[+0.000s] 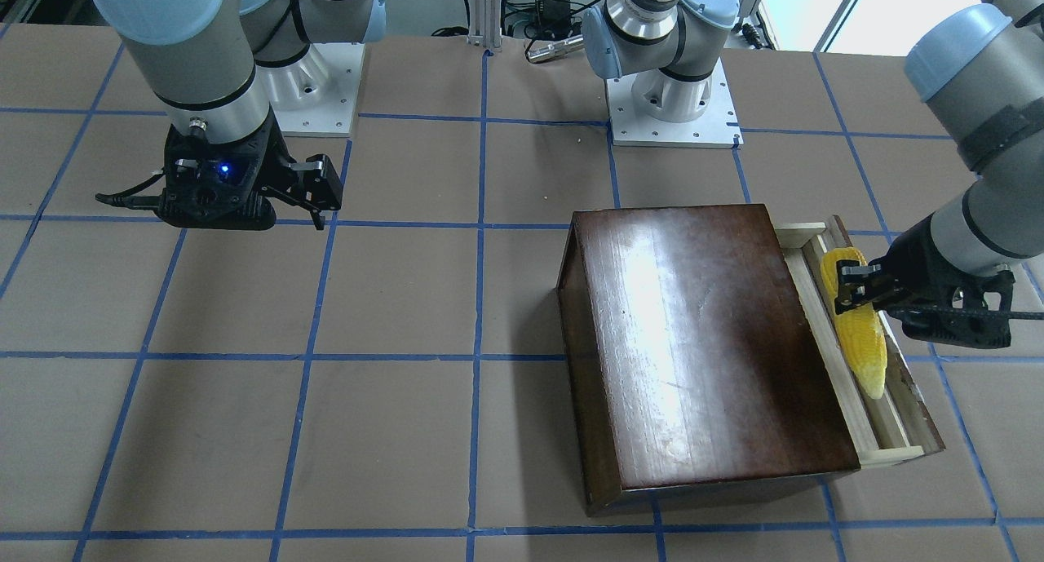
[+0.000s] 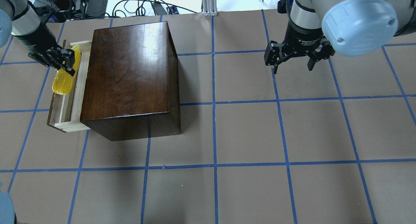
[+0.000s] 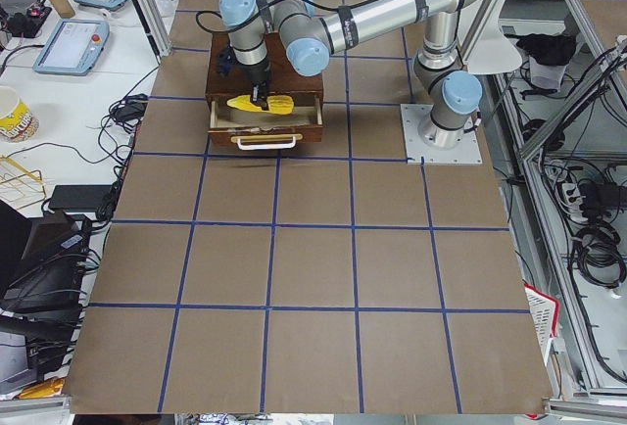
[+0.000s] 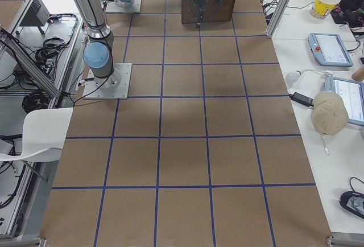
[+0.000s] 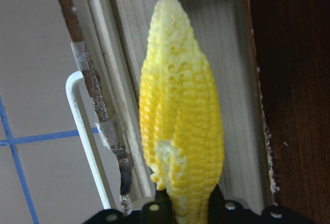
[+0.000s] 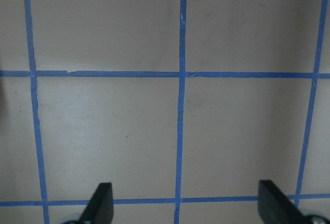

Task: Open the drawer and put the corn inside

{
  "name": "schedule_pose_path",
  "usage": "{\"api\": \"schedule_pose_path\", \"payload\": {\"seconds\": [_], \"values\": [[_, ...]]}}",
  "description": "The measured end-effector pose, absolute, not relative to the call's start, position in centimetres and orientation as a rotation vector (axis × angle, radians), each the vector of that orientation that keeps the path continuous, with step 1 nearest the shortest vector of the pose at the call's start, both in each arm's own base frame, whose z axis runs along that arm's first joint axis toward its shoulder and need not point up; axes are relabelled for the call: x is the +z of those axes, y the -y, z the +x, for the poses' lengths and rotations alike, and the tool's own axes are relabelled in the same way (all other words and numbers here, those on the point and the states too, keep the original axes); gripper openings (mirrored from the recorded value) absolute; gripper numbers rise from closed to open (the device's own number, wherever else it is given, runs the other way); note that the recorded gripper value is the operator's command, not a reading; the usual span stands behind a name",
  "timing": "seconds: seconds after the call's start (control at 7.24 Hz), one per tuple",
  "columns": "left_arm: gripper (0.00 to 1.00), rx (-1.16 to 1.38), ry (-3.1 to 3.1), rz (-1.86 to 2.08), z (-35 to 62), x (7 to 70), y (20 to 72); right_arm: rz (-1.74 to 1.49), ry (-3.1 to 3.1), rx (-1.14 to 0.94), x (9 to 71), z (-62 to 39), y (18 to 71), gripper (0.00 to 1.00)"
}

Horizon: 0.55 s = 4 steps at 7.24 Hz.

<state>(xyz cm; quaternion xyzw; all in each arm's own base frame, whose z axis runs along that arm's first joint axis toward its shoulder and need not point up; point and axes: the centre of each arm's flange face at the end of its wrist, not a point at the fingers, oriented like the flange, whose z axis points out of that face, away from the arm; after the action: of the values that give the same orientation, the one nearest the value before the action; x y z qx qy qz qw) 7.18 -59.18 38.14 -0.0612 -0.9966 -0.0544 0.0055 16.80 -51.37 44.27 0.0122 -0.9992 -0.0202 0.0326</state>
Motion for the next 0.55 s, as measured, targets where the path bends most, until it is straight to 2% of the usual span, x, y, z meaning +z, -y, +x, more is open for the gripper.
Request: {"api": "schedule_pose_path", "payload": {"seconds": [0.41,0.55], "values": [[0.00,-0.204,3.120,-0.052,7.1,37.1,59.2,0.038,3.075,-0.061,44.3,16.8,51.4,1.00],[0.43,-0.213,3.119,-0.026,7.1,36.8,59.2,0.038,3.075,-0.061,44.3,16.8,51.4,1.00]]}}
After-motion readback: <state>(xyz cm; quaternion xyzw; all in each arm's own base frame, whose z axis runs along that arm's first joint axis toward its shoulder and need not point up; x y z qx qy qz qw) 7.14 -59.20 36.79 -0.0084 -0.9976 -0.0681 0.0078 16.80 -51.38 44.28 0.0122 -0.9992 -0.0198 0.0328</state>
